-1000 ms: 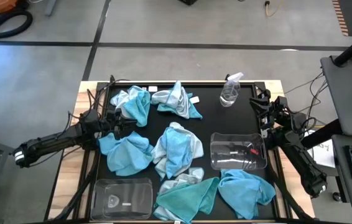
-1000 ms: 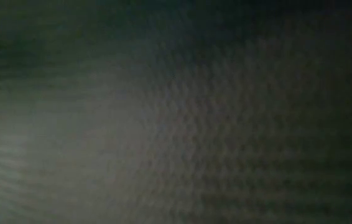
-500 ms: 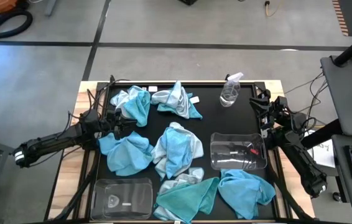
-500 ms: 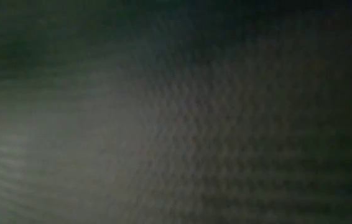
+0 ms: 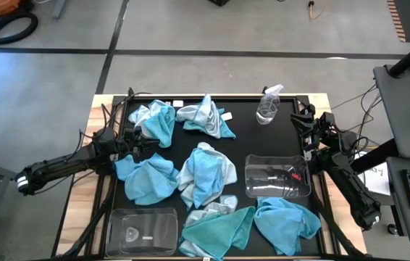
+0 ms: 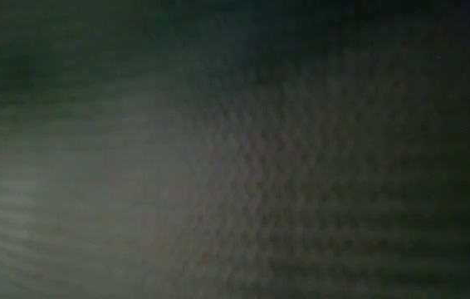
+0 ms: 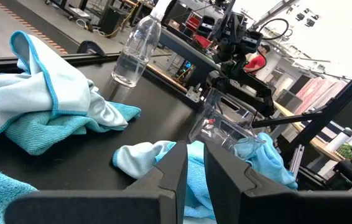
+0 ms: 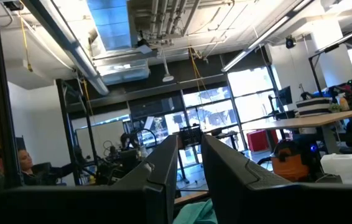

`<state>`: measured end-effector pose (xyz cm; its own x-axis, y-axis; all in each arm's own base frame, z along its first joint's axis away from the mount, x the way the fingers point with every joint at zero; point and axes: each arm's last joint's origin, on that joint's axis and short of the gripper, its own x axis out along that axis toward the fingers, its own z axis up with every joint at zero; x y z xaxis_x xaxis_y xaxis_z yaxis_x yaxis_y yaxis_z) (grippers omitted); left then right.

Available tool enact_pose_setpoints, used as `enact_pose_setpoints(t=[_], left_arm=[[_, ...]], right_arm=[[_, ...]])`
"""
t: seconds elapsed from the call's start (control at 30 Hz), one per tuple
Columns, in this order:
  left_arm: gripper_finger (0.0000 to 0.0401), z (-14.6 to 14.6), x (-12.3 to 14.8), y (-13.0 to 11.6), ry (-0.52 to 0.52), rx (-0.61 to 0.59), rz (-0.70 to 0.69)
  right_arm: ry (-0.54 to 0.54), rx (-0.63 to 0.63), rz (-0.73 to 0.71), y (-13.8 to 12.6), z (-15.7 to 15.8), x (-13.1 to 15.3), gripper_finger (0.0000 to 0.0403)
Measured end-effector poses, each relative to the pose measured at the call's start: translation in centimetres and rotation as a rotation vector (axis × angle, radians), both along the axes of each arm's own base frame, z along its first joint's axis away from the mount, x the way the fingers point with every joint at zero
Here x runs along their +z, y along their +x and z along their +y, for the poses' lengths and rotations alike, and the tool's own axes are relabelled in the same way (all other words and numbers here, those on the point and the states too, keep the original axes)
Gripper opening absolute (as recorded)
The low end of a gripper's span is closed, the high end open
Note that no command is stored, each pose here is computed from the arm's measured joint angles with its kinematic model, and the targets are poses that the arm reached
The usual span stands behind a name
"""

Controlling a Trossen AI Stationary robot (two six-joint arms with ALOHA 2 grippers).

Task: Sort microfiber towel by color & place in baskets

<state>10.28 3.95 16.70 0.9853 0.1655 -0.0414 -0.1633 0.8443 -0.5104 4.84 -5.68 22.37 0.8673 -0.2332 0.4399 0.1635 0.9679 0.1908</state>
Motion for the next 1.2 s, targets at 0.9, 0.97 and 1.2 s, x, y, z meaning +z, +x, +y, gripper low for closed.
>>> enact_pose_setpoints(t=[0.9, 0.97, 1.2], left_arm=[[0.0039, 0.0, 0.0, 0.0, 0.0, 0.0, 0.0], [0.0039, 0.0, 0.0, 0.0, 0.0, 0.0, 0.0], [0.0039, 0.0, -0.01, 0.0, 0.0, -0.001, 0.001]], right_arm=[[0.007, -0.024, -0.016, -0.04, -0.07, 0.04, 0.0068], [0.007, -0.023, -0.016, -0.04, -0.06, 0.03, 0.0068], [0.006, -0.022, -0.015, -0.04, -0.06, 0.04, 0.0068]])
